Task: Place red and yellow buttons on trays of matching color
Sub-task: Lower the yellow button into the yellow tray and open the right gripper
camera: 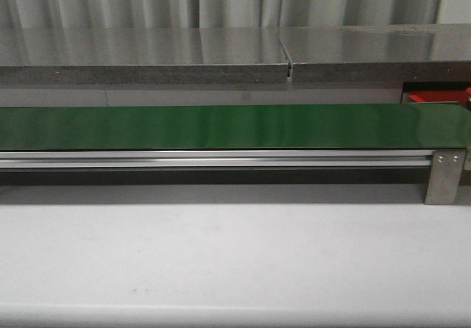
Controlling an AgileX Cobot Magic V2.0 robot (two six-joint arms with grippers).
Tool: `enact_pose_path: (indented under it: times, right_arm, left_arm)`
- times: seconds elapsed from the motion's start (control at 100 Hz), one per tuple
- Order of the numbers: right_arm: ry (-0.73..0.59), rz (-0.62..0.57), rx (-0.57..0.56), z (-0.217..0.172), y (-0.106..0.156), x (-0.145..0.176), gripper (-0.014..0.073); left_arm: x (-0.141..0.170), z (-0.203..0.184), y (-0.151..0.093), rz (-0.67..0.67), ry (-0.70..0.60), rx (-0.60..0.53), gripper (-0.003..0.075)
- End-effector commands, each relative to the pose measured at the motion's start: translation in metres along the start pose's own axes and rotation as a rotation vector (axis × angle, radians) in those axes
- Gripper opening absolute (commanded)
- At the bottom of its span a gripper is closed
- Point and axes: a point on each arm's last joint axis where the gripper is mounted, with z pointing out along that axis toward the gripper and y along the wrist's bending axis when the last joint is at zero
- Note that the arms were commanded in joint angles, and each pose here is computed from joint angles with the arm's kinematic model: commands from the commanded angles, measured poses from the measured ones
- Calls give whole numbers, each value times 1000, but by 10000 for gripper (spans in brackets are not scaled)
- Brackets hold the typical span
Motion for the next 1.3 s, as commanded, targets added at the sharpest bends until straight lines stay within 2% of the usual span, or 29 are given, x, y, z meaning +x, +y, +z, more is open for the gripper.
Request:
enact_pose_path:
  times: [0.0, 0.14, 0.43, 0.83, 1.07, 1.16, 1.29]
  right_arm:
    - [-101, 80, 95, -14, -13, -9, -74]
    - [-113, 176, 200, -12, -28, 8, -74]
    - [-82, 258, 354, 2, -44, 36, -74]
    - [76, 314, 328, 41, -49, 67, -74]
    - [100, 330, 320, 50, -51, 70, -69]
    - [104, 331, 322, 51, -51, 71, -1]
    - [104, 331, 323, 51, -51, 71, 240]
  left_arm:
    - [-13, -3, -1, -21, -87, -3, -20]
    - [-13, -3, -1, -21, -87, -3, -20]
    - [-13, -3, -1, -21, -87, -3, -20]
    - [-13, -3, -1, -21, -87, -3, -20]
    - [-13, -3, -1, -21, -87, -3, -20]
    - [-13, -3, -1, -21, -87, -3, -20]
    - [-13, -3, -1, -21, -87, -3, -20]
